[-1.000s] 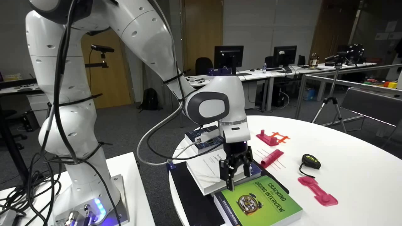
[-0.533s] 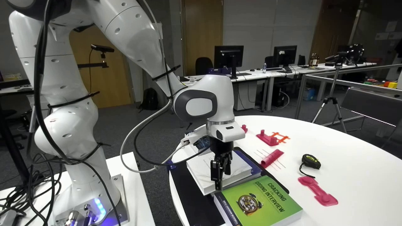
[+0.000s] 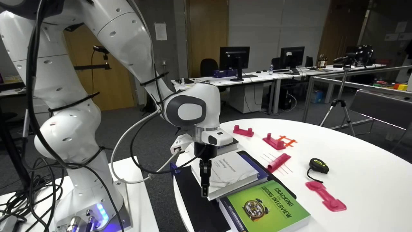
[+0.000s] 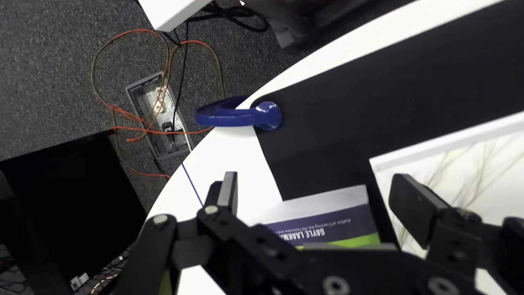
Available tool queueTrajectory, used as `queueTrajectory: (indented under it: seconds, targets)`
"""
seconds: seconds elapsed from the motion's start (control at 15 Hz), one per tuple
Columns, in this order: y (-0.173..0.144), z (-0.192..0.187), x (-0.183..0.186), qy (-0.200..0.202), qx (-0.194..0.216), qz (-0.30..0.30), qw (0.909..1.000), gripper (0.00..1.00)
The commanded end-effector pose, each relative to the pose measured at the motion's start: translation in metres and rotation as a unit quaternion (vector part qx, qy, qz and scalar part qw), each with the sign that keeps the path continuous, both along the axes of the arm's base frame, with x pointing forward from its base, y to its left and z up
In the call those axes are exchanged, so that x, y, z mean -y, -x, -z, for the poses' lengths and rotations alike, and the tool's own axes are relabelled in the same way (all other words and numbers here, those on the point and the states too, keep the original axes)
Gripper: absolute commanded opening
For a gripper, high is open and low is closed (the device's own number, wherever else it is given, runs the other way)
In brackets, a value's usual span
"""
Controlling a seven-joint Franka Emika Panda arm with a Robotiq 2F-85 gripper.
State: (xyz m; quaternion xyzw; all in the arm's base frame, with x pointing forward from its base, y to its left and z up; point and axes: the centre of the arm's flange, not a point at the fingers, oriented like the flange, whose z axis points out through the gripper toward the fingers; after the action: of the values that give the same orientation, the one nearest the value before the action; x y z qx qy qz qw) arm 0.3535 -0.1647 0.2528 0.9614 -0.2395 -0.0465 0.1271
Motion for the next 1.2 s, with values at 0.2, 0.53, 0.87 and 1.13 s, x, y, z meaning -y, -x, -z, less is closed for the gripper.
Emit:
queueTrajectory:
  seconds: [0.2,0.53,0.87,1.13]
  targets:
    - [0.051,0.0,-0.022,-0.005,-0.071,-0.168,0.9832,1.0]
    - [0.022,0.013,-0.018,-0.008,-0.068,-0.151,0.9861,1.0]
    - [0.022,0.013,-0.019,-0.008,-0.068,-0.152,0.986,1.0]
    - [0.024,0.012,-0.023,-0.052,-0.037,-0.162,0.9847,1.0]
